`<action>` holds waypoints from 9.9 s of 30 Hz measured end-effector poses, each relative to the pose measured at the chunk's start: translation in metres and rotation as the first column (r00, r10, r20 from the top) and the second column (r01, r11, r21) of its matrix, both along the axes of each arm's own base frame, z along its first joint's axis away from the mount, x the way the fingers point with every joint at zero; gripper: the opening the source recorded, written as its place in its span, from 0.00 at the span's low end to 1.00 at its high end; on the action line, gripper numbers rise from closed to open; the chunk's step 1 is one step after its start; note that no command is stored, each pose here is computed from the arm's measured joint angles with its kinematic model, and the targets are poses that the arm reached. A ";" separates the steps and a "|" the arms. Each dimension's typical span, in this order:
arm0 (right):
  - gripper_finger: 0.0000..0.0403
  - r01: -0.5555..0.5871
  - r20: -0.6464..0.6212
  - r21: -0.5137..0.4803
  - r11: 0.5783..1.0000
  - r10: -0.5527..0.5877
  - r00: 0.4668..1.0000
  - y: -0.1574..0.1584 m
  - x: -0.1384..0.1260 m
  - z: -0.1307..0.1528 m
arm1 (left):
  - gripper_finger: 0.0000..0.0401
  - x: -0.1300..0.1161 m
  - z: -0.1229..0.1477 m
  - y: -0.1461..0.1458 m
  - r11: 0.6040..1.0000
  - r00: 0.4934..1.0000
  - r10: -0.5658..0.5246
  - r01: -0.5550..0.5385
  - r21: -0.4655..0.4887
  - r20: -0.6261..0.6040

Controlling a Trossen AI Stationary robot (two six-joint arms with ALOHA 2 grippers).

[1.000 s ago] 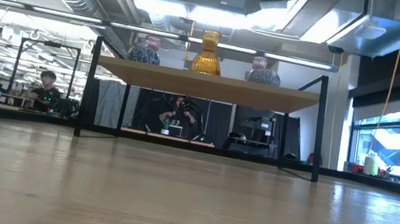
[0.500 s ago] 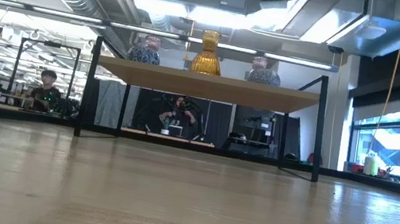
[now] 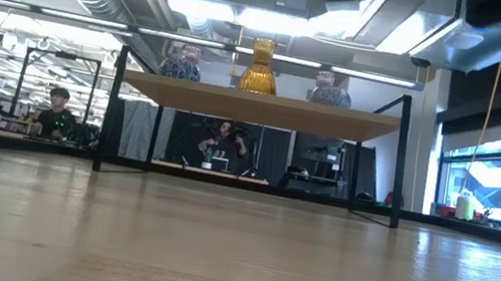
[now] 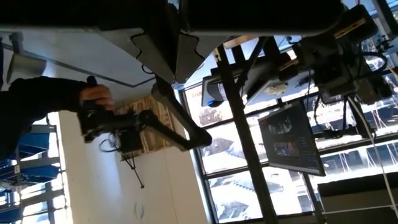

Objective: Pick & Place candle stick holders
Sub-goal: Return to Home Position

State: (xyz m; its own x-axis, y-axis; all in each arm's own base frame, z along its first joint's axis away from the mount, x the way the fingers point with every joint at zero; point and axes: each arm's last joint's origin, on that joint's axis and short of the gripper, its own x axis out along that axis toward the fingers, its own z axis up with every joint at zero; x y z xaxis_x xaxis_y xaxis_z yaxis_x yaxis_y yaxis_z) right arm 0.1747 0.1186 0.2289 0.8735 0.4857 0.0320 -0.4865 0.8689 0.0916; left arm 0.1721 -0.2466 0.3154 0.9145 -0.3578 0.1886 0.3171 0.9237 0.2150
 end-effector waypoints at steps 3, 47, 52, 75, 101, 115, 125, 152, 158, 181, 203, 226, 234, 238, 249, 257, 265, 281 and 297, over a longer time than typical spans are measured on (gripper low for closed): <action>0.01 -0.035 0.069 0.045 0.998 0.032 0.997 -0.015 -0.018 -0.012 | 0.00 0.002 0.000 0.001 1.000 1.000 0.007 -0.007 0.000 0.000; 0.01 0.261 0.104 0.041 0.964 -0.264 0.959 -0.093 -0.049 -0.047 | 0.00 0.010 -0.004 0.006 1.000 0.999 0.026 -0.026 0.000 -0.039; 0.01 0.264 0.073 0.035 0.964 -0.266 0.961 -0.097 -0.049 -0.050 | 0.00 0.010 -0.005 0.006 1.000 0.999 0.025 -0.025 0.001 -0.043; 0.01 0.302 -0.029 0.047 0.952 -0.301 0.953 -0.106 -0.079 -0.060 | 0.00 0.010 -0.007 0.005 0.999 0.997 0.007 -0.011 -0.050 -0.081; 0.01 0.395 -0.157 0.208 0.895 -0.368 0.916 -0.108 -0.077 -0.062 | 0.00 0.020 -0.052 0.095 0.995 1.000 -0.002 -0.001 -0.097 -0.025; 0.01 0.395 -0.156 0.207 0.895 -0.368 0.917 -0.108 -0.077 -0.062 | 0.00 0.020 -0.059 0.172 0.997 0.995 0.022 -0.014 -0.081 0.093; 0.01 0.393 -0.156 0.207 0.896 -0.366 0.917 -0.108 -0.077 -0.062 | 0.00 0.037 -0.076 0.234 0.964 0.971 0.205 -0.222 -0.146 -0.122; 0.01 0.394 -0.155 0.208 0.895 -0.368 0.917 -0.108 -0.077 -0.062 | 0.00 -0.048 -0.122 0.241 0.955 0.983 0.185 -0.180 -0.235 -0.001; 0.01 0.395 -0.155 0.208 0.895 -0.368 0.917 -0.108 -0.077 -0.062 | 0.00 -0.049 -0.123 0.235 0.948 0.974 0.225 -0.223 -0.226 -0.014; 0.01 0.394 -0.156 0.207 0.895 -0.368 0.917 -0.108 -0.077 -0.062 | 0.00 -0.080 -0.116 0.226 0.991 0.982 0.126 -0.117 -0.072 0.141; 0.01 0.393 -0.156 0.207 0.896 -0.366 0.917 -0.108 -0.077 -0.062 | 0.00 -0.077 -0.143 0.230 0.955 0.949 0.279 -0.290 -0.064 -0.147; 0.01 0.394 -0.156 0.207 0.896 -0.367 0.917 -0.108 -0.077 -0.062 | 0.00 -0.076 -0.147 0.230 0.950 0.937 0.312 -0.311 0.032 -0.160; 0.01 0.393 -0.156 0.207 0.896 -0.367 0.917 -0.108 -0.077 -0.062 | 0.00 -0.076 -0.147 0.230 0.950 0.936 0.312 -0.311 0.032 -0.160; 0.01 0.394 -0.156 0.207 0.896 -0.367 0.917 -0.108 -0.077 -0.062 | 0.00 -0.076 -0.147 0.230 0.950 0.936 0.312 -0.311 0.032 -0.160; 0.01 0.394 -0.156 0.207 0.895 -0.367 0.917 -0.108 -0.077 -0.062 | 0.00 -0.076 -0.147 0.230 0.950 0.936 0.312 -0.311 0.032 -0.160; 0.01 0.394 -0.156 0.207 0.895 -0.367 0.917 -0.108 -0.077 -0.062 | 0.00 -0.076 -0.147 0.231 0.950 0.936 0.312 -0.311 0.032 -0.160; 0.01 0.394 -0.156 0.207 0.896 -0.367 0.917 -0.108 -0.077 -0.062 | 0.00 -0.076 -0.147 0.231 0.950 0.936 0.313 -0.312 0.032 -0.160; 0.01 0.395 -0.156 0.207 0.895 -0.368 0.917 -0.108 -0.077 -0.062 | 0.00 -0.076 -0.147 0.230 0.950 0.936 0.312 -0.311 0.032 -0.161; 0.01 0.394 -0.156 0.207 0.895 -0.368 0.917 -0.108 -0.077 -0.062 | 0.00 -0.076 -0.147 0.231 0.950 0.936 0.313 -0.312 0.032 -0.161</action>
State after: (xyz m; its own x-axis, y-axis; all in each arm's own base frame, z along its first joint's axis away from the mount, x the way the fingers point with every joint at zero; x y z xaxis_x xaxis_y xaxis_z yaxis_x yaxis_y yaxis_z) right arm 0.0977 0.0103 0.1665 0.9944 0.1056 -0.0050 -0.0975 0.9338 0.3443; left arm 0.0964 -0.0161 0.1689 0.9984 -0.0502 0.0278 0.0440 0.9807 0.1906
